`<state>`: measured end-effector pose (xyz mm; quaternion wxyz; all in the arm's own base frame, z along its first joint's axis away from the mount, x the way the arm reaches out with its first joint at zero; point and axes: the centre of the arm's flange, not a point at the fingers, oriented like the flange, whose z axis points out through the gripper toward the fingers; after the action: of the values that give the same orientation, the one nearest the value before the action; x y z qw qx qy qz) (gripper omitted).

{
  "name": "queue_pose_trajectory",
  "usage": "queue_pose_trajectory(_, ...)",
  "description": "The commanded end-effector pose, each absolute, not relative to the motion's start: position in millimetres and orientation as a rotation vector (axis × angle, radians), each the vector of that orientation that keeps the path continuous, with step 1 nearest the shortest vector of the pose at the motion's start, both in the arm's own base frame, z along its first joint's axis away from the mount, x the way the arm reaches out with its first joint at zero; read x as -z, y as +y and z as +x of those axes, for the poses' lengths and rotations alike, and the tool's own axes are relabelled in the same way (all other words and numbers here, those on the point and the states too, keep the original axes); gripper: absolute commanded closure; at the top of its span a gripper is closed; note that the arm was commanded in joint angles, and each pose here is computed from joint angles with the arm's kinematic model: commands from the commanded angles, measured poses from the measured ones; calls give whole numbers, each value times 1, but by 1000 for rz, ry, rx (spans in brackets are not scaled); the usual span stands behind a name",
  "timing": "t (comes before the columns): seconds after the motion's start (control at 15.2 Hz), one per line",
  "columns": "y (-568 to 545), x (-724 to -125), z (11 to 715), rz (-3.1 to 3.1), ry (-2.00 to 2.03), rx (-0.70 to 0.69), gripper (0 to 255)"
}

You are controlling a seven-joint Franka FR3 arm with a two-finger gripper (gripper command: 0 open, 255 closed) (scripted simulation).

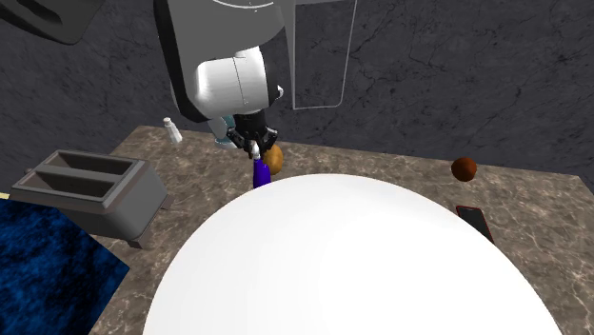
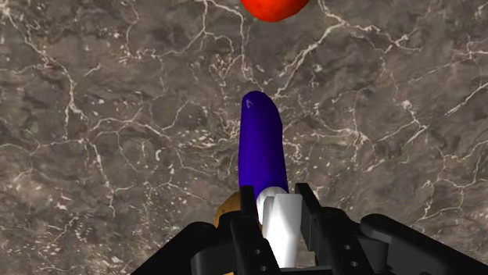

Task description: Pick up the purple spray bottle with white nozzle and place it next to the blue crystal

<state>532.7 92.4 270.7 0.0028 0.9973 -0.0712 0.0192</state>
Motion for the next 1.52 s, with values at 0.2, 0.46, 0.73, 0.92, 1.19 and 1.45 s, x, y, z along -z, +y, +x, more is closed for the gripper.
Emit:
queue_pose_trajectory(0.2,92,-286,533,3127,-223,-60,255)
queue_pose_trajectory(0.46,92,-307,533,3127,-223,-60,255)
queue_pose_trajectory(0.73,92,-329,533,3127,-223,-60,255)
queue_pose_trajectory(0.92,92,-344,533,3127,-223,-60,255)
queue_pose_trajectory(1.19,92,-366,533,3127,-223,-60,255)
queue_pose_trajectory(1.45,92,-387,533,3127,-223,-60,255)
